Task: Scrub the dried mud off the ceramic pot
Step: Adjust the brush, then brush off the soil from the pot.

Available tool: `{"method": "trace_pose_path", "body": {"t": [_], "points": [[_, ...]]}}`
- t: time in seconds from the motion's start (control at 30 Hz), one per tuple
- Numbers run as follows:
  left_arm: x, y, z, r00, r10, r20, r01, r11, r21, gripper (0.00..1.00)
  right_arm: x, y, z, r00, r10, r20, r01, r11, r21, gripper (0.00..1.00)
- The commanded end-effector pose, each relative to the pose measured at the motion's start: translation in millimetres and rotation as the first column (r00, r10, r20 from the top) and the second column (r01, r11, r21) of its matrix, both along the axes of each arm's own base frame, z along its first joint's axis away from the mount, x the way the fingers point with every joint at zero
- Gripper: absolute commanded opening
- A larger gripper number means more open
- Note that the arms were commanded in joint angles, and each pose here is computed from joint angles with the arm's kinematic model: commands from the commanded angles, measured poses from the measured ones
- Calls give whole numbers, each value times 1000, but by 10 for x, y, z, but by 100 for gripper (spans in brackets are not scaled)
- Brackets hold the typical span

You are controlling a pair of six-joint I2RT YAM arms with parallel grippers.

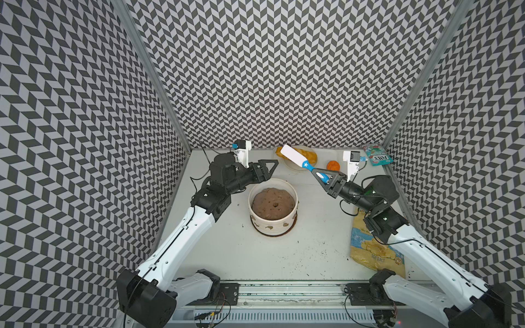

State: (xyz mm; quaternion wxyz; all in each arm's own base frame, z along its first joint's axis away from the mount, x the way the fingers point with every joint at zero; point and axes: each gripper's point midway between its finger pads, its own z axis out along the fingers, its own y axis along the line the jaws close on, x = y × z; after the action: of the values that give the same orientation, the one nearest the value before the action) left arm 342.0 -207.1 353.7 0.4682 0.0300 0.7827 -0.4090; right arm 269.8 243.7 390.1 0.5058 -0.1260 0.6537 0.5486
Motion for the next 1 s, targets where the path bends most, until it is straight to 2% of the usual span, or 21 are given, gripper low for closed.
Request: {"method": "trace_pose_path", "body": {"t": [0.0, 0.13, 0.3, 0.33, 0.6, 0.77, 0.9, 0.97], "points": [[64, 508, -353, 985, 170, -29, -158, 954, 253, 78, -174, 22, -130, 983, 77, 166, -31, 965, -260, 0], [90, 722, -624, 951, 293, -95, -255, 923, 289, 79, -294, 33, -189, 964, 152, 217, -65, 930, -363, 0], [37, 973, -885, 863, 471, -183, -380, 844, 379, 78, -390, 91, -390, 950, 255, 182, -146, 874, -463, 0], [10, 961, -890, 856, 481, -192, -386, 839, 383, 78, -418, 100, -431, 947, 275, 169, -166, 863, -477, 0], [-287, 779, -1149, 796, 512, -323, -339, 819, 463, 72, -734, 325, -677, 912, 380, 152, -217, 763, -609, 0], [-427, 828, -1275, 732, 562, -385, -332, 788, 518, 64, -1011, 476, -693, 874, 462, 148, -287, 738, -610, 0], [-554, 712, -1385, 701, 546, -458, -291, 806, 515, 59, -1131, 559, -777, 854, 501, 138, -324, 721, -613, 0], [-603, 687, -1429, 687, 555, -469, -279, 798, 535, 57, -1246, 627, -843, 835, 537, 118, -361, 697, -619, 0]]}}
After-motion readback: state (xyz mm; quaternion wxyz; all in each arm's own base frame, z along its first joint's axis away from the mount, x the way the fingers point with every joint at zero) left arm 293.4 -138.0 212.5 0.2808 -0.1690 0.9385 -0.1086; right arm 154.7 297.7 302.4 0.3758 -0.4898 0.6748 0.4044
